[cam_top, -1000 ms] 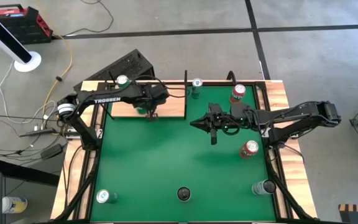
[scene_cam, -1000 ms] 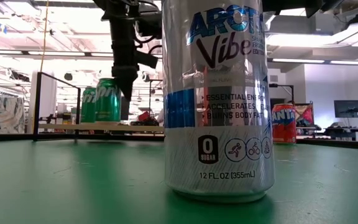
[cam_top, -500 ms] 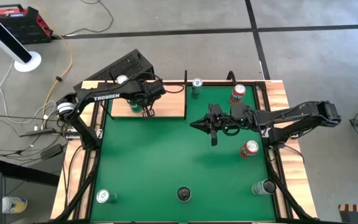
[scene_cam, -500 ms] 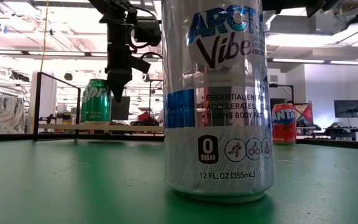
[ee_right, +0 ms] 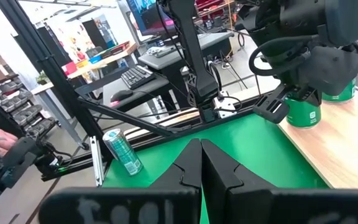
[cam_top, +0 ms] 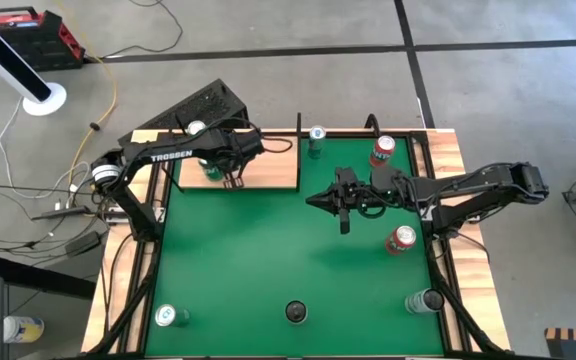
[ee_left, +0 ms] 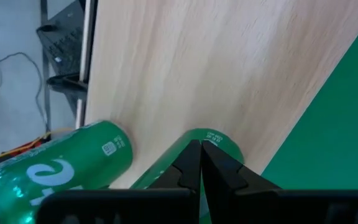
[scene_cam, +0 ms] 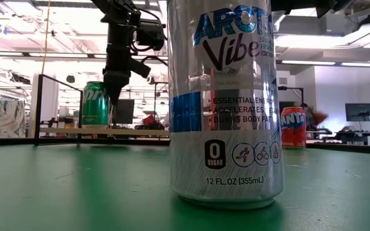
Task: Place canned beverage on shelf
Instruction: Put the green soda can on the shelf aligned with the other green soda can, then put the top orange soda can on the shelf
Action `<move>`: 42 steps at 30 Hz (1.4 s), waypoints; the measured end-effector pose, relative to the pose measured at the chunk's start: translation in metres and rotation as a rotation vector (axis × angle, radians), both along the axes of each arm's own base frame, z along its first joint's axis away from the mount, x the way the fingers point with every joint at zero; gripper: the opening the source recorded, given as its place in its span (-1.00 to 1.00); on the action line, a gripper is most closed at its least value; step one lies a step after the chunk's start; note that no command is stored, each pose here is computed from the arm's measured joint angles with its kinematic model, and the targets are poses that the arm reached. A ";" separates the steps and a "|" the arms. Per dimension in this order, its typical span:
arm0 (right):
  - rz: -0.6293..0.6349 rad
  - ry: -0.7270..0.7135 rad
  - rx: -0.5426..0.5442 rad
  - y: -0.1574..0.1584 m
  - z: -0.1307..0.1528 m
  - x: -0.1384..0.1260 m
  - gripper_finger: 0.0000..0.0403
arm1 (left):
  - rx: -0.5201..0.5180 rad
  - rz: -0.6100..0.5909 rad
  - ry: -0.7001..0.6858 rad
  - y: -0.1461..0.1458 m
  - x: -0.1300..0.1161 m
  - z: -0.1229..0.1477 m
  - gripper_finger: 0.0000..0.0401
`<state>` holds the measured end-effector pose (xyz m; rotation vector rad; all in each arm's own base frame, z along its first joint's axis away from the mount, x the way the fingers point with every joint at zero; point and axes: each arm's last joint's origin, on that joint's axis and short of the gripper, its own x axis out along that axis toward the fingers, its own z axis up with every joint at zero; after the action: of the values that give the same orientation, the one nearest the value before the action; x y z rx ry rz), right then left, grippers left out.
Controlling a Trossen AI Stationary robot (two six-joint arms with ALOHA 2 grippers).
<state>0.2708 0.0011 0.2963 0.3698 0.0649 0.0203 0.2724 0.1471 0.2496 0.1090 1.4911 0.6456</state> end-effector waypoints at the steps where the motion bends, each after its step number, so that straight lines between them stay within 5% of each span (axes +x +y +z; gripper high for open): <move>1: 0.000 0.000 0.000 0.000 0.000 0.000 -0.88 | 0.005 0.000 0.008 0.000 -0.001 0.000 -1.00; 16: -0.004 0.000 -0.001 -0.001 0.000 0.000 -0.88 | 0.034 0.005 0.003 -0.006 -0.033 -0.006 -1.00; 42: -0.014 -0.002 0.025 -0.002 0.000 0.000 -0.88 | 0.027 -0.040 -0.036 -0.008 -0.038 -0.005 -1.00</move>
<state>0.2708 -0.0013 0.2966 0.3948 0.0600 0.0076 0.2347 0.1390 0.2451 0.1472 1.4425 0.6326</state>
